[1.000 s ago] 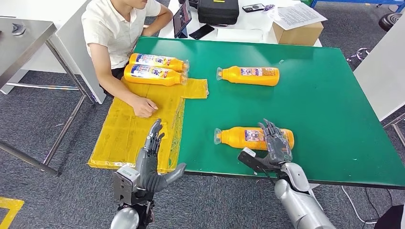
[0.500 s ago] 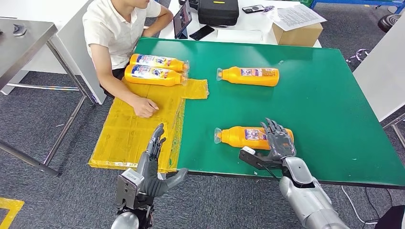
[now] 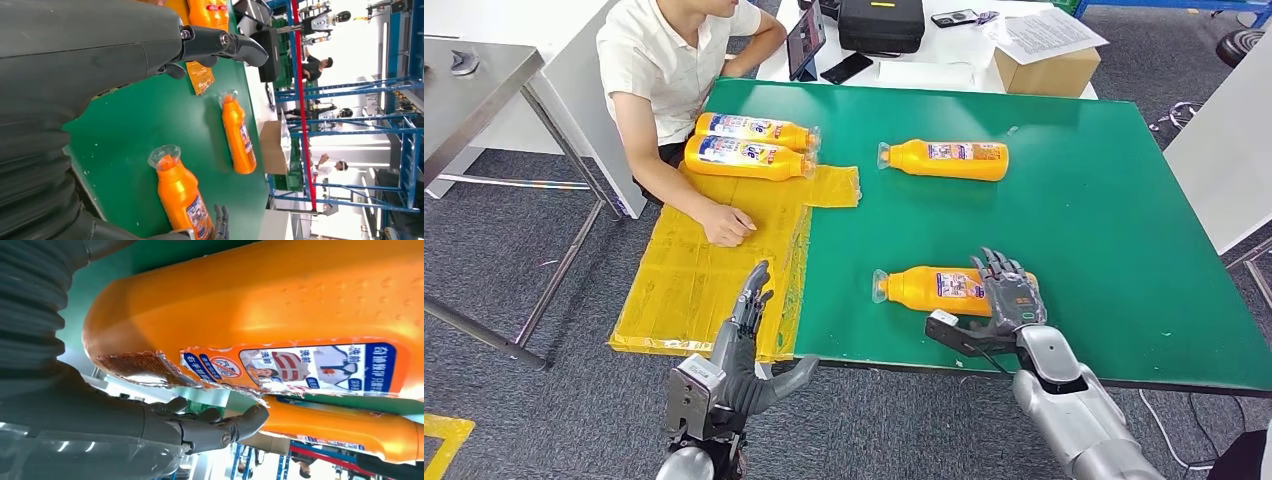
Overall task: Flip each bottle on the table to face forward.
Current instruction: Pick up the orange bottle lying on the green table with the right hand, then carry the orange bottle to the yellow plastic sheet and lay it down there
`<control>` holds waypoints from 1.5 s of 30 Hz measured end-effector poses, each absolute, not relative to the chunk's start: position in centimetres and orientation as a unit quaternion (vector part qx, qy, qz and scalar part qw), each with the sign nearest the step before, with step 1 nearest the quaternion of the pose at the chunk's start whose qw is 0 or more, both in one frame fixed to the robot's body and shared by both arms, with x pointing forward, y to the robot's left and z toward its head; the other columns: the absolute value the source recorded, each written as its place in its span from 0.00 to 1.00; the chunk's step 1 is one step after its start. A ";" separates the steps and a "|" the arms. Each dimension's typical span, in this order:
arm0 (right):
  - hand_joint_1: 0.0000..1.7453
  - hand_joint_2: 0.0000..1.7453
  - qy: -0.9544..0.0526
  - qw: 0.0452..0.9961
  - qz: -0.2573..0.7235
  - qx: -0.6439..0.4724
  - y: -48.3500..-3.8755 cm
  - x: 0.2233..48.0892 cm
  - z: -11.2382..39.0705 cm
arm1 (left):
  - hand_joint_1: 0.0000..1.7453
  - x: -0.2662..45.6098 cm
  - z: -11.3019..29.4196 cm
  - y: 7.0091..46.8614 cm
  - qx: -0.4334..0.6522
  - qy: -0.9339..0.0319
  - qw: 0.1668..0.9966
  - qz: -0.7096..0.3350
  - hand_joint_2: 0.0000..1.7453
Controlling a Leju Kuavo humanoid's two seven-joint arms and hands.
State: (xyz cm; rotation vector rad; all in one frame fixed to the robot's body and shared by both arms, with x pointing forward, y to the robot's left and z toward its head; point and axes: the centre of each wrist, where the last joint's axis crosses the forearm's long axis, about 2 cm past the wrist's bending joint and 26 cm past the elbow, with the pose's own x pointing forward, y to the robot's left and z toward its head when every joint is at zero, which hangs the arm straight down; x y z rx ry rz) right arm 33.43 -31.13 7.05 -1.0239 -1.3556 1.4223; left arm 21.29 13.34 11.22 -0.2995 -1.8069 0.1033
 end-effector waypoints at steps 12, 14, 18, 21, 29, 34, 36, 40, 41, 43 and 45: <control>1.00 1.00 -0.500 0.535 0.571 -0.371 -34.3 34.6 6.5 | 0.00 21.4 11.4 13.2 -0.144 -0.778 0.609 0.044 1.00; 1.00 1.00 -0.490 0.547 0.569 -0.370 -35.1 34.8 6.4 | 0.00 21.4 11.4 13.2 -0.146 -0.778 0.609 0.044 1.00; 1.00 1.00 -0.479 0.559 0.565 -0.372 -35.9 35.2 6.4 | 0.00 21.4 11.5 13.1 -0.149 -0.778 0.609 0.042 1.00; 1.00 1.00 -0.474 0.563 0.564 -0.374 -36.2 35.3 6.3 | 0.00 21.4 11.5 13.0 -0.150 -0.778 0.608 0.041 1.00; 1.00 1.00 -0.452 0.565 0.564 -0.397 -36.8 35.3 6.1 | 0.00 21.4 11.6 12.9 -0.152 -0.779 0.608 0.039 1.00; 1.00 1.00 -0.514 0.596 0.526 -0.322 -37.4 34.8 5.7 | 0.00 21.6 11.6 12.9 -0.159 -0.778 0.607 0.037 1.00; 1.00 1.00 -0.550 0.602 0.501 -0.292 -37.2 34.3 5.5 | 0.00 21.6 11.5 12.8 -0.162 -0.771 0.615 0.041 1.00; 0.98 1.00 -0.638 0.607 0.438 -0.182 -34.2 33.3 5.3 | 0.00 21.4 10.5 12.5 -0.177 -0.726 0.662 0.060 1.00; 0.98 1.00 -0.659 0.607 0.421 -0.143 -33.0 32.9 5.4 | 0.00 21.3 10.1 12.3 -0.184 -0.710 0.676 0.066 1.00; 0.99 1.00 -0.692 0.602 0.392 -0.075 -30.4 32.1 5.6 | 0.00 21.0 9.0 11.6 -0.195 -0.681 0.701 0.076 1.00; 1.00 1.00 -0.708 0.595 0.379 -0.039 -28.5 31.4 5.8 | 0.00 20.7 8.3 11.2 -0.200 -0.668 0.713 0.076 1.00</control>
